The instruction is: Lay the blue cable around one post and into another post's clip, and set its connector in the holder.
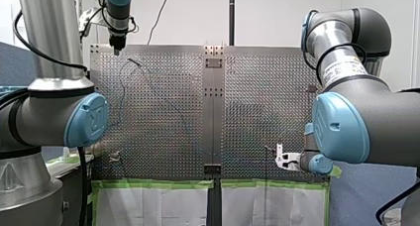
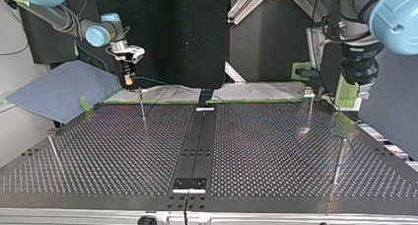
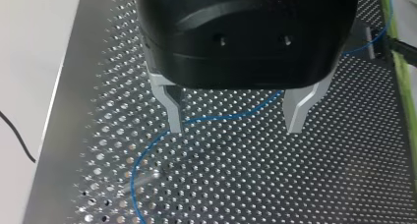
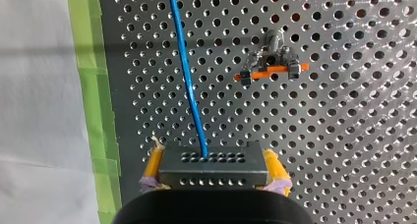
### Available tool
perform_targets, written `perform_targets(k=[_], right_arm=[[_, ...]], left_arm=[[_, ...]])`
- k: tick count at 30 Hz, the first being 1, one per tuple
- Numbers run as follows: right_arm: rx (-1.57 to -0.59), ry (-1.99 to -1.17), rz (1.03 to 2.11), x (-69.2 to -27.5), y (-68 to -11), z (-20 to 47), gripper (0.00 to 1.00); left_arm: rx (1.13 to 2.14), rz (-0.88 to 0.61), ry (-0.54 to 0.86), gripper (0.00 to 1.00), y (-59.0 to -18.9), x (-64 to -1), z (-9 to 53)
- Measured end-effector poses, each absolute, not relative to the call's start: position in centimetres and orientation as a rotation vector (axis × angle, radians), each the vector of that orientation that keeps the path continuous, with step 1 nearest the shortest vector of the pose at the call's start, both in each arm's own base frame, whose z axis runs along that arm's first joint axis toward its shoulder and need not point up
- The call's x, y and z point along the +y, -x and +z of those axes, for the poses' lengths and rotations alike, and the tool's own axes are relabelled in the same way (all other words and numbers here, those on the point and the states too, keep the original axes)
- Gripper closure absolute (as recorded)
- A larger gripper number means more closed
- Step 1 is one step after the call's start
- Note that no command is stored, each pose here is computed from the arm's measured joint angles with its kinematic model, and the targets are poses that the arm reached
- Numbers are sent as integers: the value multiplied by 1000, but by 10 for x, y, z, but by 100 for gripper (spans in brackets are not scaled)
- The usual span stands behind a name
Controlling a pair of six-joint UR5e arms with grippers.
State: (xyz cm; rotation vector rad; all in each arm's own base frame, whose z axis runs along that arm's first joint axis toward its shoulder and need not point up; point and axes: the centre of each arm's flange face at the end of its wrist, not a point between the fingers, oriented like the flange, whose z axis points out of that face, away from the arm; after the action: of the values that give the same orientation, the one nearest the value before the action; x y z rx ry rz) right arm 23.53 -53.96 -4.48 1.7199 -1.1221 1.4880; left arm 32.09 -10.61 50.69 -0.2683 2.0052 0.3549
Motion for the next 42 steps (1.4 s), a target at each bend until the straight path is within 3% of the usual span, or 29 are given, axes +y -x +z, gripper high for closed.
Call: perform_targets(k=[10, 42], right_arm=[[-1120, -1723, 1490, -539, -237, -45, 100], [-1122, -1728, 1485, -538, -236, -45, 100]], left_arm=[[2074, 374, 262, 1, -310, -106, 505], [2071, 395, 280, 1, -305, -103, 508]])
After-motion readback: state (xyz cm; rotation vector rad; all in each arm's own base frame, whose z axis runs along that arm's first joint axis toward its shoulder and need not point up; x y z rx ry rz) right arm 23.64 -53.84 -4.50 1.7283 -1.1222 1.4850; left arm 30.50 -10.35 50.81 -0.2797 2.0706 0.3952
